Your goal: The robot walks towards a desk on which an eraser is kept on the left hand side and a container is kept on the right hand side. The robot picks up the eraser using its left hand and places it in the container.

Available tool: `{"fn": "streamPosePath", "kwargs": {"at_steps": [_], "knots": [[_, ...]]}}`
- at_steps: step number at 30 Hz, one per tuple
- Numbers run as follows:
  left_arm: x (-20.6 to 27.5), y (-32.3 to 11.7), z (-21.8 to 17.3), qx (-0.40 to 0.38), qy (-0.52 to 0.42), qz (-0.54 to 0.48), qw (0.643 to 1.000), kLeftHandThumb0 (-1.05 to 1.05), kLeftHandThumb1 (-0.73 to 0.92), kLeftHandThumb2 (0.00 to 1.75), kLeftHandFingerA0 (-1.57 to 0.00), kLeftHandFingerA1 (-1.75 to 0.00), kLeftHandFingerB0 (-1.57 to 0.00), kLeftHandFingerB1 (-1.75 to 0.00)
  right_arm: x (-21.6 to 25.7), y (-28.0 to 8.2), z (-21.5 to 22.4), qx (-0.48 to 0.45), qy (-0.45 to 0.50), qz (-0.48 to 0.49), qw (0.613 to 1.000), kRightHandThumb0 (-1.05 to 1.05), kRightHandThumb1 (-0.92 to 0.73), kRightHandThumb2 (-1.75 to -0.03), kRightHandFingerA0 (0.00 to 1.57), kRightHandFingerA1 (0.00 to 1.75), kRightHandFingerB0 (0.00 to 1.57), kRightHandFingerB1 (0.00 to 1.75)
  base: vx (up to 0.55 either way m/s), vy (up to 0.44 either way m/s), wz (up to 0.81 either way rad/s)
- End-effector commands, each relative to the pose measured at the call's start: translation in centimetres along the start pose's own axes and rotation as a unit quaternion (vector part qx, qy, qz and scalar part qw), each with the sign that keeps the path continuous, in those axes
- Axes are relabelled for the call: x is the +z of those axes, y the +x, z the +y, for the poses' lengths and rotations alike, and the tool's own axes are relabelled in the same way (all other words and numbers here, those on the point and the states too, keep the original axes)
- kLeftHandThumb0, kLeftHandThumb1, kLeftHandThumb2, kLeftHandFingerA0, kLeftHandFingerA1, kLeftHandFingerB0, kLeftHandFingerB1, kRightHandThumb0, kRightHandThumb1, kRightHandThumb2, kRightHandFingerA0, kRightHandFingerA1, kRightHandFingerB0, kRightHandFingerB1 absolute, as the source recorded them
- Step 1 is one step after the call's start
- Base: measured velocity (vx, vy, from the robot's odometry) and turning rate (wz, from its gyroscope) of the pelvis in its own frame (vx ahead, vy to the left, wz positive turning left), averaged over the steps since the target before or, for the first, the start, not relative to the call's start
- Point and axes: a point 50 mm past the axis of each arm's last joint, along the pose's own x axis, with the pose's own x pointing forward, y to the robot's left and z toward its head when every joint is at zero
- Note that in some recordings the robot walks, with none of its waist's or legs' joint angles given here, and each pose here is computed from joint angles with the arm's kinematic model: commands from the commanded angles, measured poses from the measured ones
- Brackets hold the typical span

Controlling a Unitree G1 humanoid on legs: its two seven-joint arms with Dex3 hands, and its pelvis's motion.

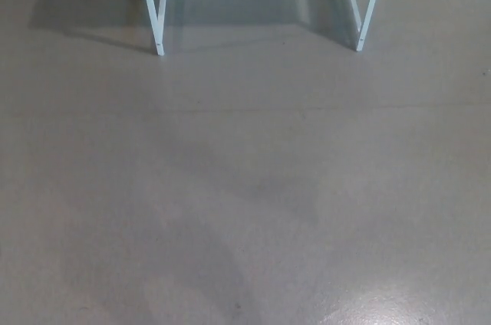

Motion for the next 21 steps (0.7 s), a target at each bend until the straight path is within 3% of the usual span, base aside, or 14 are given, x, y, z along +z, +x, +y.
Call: {"fn": "streamPosePath", "kwargs": {"at_steps": [1, 2, 3, 4, 6, 10, 11, 16, 21], "knots": [[1.0, 0.0, 0.5, -0.002, 0.014, -0.037, 0.999, -0.01, 0.38, 0.86, -0.37, -0.60, -0.27, -0.54, 0.7, 0.0, -0.3, 0.002, 0.009, -0.039, 0.999, -0.10, -0.47, -0.53, 0.61, 0.46, 0.50, 0.43, 0.00, 0.000, 0.00], [1.0, 0.1, 0.4, -0.001, 0.002, -0.036, 0.999, 0.01, 0.58, 0.57, -0.46, -0.49, -0.36, -0.39, 0.7, 0.0, -0.3, 0.001, 0.007, -0.038, 0.999, -0.11, -0.47, -0.53, 0.61, 0.47, 0.50, 0.43, 0.00, 0.000, 0.00], [1.1, 0.1, 0.4, -0.002, 0.006, -0.038, 0.999, 0.01, 0.38, 0.86, -0.36, -0.60, -0.28, -0.55, 0.7, 0.0, -0.2, 0.003, 0.002, -0.039, 0.999, -0.12, -0.47, -0.53, 0.62, 0.47, 0.50, 0.43, 0.00, 0.000, 0.00], [1.0, 0.1, 0.4, -0.008, 0.004, -0.035, 0.999, 0.01, 0.39, 0.87, -0.34, -0.59, -0.27, -0.54, 0.6, 0.0, -0.2, 0.003, 0.004, -0.036, 0.999, -0.11, -0.46, -0.53, 0.63, 0.47, 0.50, 0.43, 0.00, 0.000, 0.00], [0.9, 0.0, 0.4, -0.012, 0.008, -0.038, 0.999, 0.01, 0.39, 0.87, -0.35, -0.60, -0.27, -0.54, 0.6, 0.0, -0.2, 0.002, -0.001, -0.036, 0.999, -0.16, -0.44, -0.55, 0.58, 0.47, 0.48, 0.44, 0.00, 0.000, 0.00], [0.7, -0.1, 0.5, -0.014, 0.034, -0.037, 0.999, -0.02, 0.38, 0.85, -0.36, -0.60, -0.27, -0.54, 0.6, -0.1, -0.2, 0.011, 0.003, -0.045, 0.999, -0.12, -0.44, -0.52, 0.65, 0.51, 0.49, 0.45, 0.00, 0.000, 0.00], [0.7, 0.0, 0.4, -0.012, 0.036, -0.035, 0.999, -0.04, 0.57, 0.57, -0.45, -0.47, -0.37, -0.38, 0.6, -0.1, -0.2, 0.009, 0.003, -0.041, 0.999, -0.12, -0.44, -0.52, 0.66, 0.50, 0.48, 0.44, 0.00, 0.000, 0.00], [0.8, 0.0, 0.4, -0.018, 0.041, -0.037, 0.998, -0.03, 0.58, 0.57, -0.45, -0.46, -0.36, -0.38, 0.8, -0.1, 0.3, 0.027, 0.014, -0.048, 0.998, -0.16, -0.43, -0.55, 0.53, 0.49, 0.45, 0.45, 0.00, 0.000, 0.00], [0.9, 0.0, -0.6, -0.017, 0.051, -0.045, 0.998, -0.05, 0.57, 0.57, -0.47, -0.47, -0.36, -0.38, 1.4, 0.1, 1.1, 0.031, -0.019, -0.061, 0.998, -0.12, -0.45, -0.53, 0.63, 0.49, 0.48, 0.44, 0.06, -0.008, 0.02]]}}
